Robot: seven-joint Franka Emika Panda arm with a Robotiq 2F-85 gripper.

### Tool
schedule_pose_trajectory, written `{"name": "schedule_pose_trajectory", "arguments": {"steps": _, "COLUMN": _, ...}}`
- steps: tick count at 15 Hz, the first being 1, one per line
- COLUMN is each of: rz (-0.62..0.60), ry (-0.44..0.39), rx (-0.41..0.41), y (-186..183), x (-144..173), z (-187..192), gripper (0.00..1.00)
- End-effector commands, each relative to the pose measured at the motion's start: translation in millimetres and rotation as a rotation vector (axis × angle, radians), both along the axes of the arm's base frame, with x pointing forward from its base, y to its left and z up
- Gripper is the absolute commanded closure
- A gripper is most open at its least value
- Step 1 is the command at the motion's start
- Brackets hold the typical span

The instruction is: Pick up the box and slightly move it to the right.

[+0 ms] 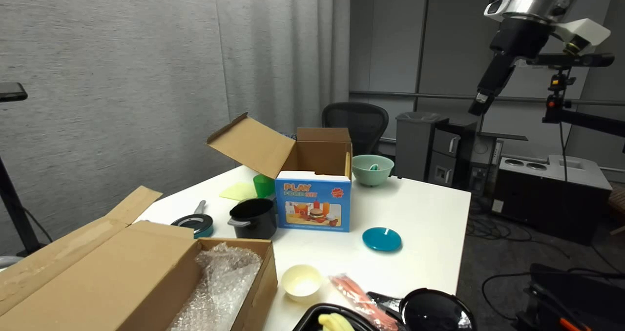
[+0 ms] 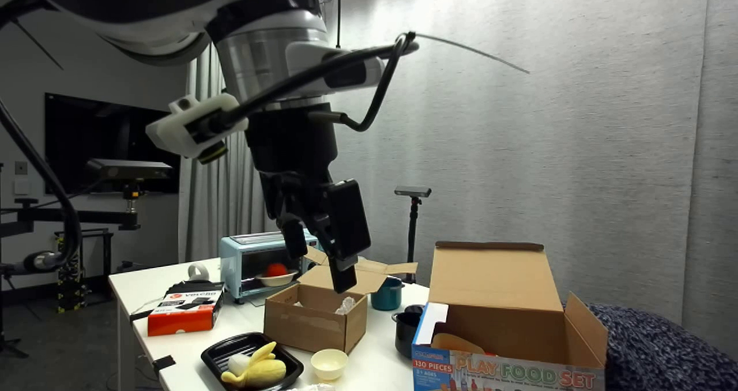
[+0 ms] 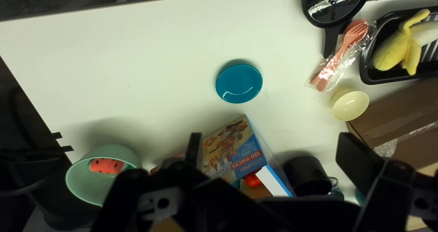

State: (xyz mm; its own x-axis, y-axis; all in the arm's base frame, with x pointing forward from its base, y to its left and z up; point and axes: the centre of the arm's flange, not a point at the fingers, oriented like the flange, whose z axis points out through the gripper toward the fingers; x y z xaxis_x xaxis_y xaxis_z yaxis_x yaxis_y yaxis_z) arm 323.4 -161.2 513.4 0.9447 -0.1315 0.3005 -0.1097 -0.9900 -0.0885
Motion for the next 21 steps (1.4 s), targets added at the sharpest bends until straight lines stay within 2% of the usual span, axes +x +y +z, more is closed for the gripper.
{"name": "schedule_pose_trajectory", "arguments": {"steps": 1, "rz": 0.023, "ry": -0.006, "rx": -0.03, "y": -15.4, "x": 7.6, "z": 10.7, "gripper": 0.0}}
{"name": "schedule_pose_trajectory", "arguments": {"steps": 5, "rz": 0.029, "ry": 0.008, "rx": -0.08, "y": -36.0, "x": 35.4, "z": 25.9, "gripper": 0.0}}
{"name": "schedule_pose_trajectory", "arguments": {"steps": 9, "rz": 0.013, "ry": 0.038, "rx": -0.089, "y": -49.1, "x": 75.7, "z": 31.5, "gripper": 0.0}}
{"name": "schedule_pose_trajectory", "arguments": {"steps": 14, "rz": -0.07, "ry": 0.078, "rx": -0.089, "y": -50.9, "x": 121.8, "z": 13.7, "gripper": 0.0}}
{"name": "schedule_pose_trajectory", "arguments": {"steps": 15, "rz": -0.029, "ry": 0.065, "rx": -0.095, "y": -44.0, "x": 96.2, "z": 11.9, "gripper": 0.0}}
{"name": "schedule_pose_trajectory", "arguments": {"steps": 18, "rz": -0.052, "ry": 0.09, "rx": -0.095, "y": -47.8, "x": 113.0, "z": 2.3, "gripper": 0.0}}
{"name": "schedule_pose_trajectory", "arguments": {"steps": 21, "rz": -0.078, "ry": 0.082, "rx": -0.089, "y": -48.5, "x": 114.2, "z": 1.3, "gripper": 0.0}}
